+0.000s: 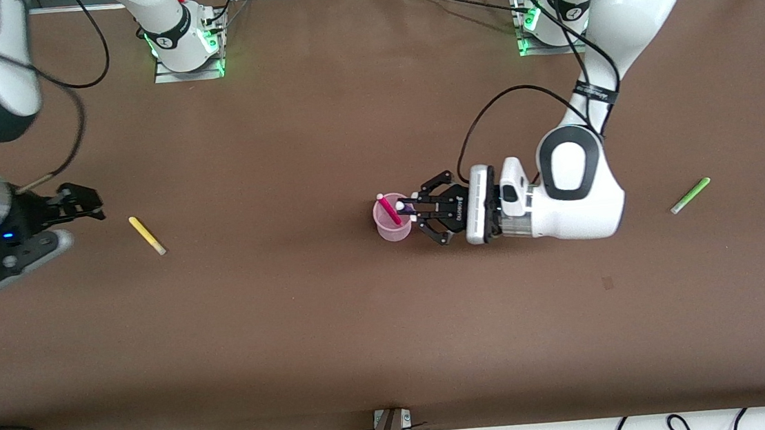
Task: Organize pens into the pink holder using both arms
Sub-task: 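Withdraw the right gripper while the left gripper carries the purple marker, then lower the purple marker into the cup and open the left gripper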
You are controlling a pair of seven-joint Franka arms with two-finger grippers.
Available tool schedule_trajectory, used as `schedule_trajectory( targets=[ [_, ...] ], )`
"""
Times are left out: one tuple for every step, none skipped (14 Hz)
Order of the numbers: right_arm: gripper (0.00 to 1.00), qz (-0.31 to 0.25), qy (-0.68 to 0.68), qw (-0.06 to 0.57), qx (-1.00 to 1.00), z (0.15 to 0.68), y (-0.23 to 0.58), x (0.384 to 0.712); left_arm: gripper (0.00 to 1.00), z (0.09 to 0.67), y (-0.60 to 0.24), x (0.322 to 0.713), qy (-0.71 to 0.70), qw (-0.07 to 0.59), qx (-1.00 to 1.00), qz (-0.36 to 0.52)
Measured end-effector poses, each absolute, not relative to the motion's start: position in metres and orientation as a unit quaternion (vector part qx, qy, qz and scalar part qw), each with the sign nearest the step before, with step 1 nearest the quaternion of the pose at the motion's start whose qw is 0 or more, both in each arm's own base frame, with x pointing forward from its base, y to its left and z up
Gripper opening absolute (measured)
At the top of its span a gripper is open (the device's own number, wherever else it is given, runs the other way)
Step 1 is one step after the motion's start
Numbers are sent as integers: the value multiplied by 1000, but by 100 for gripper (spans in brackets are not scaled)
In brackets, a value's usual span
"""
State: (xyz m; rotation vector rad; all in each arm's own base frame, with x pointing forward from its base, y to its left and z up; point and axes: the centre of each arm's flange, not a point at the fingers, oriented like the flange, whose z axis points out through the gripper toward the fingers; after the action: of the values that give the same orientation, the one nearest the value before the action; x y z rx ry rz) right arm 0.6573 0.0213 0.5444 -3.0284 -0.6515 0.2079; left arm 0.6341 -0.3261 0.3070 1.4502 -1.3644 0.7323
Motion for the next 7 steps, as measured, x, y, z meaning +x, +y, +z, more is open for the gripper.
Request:
schedule_trajectory(
  targets=[
    [100, 75, -183, 34, -980, 536, 2, 653, 18, 298, -335, 627, -562, 481, 605, 296],
    [100, 84, -147, 43, -985, 530, -11, 647, 18, 289, -345, 620, -563, 469, 615, 292],
    [100, 94, -106, 47, -989, 526, -18, 640, 18, 281, -356, 612, -565, 455, 625, 290],
    [100, 100, -74, 51, -991, 525, -20, 632, 18, 275, -366, 606, -567, 444, 631, 288],
    [100, 104, -55, 55, -992, 526, -22, 623, 18, 272, -371, 601, -569, 437, 635, 287],
    [100, 105, -42, 58, -992, 530, -24, 615, 18, 269, -372, 600, -568, 431, 640, 287],
    [100, 103, -28, 53, -993, 535, -26, 608, 19, 266, -370, 599, -567, 428, 644, 285]
  ],
)
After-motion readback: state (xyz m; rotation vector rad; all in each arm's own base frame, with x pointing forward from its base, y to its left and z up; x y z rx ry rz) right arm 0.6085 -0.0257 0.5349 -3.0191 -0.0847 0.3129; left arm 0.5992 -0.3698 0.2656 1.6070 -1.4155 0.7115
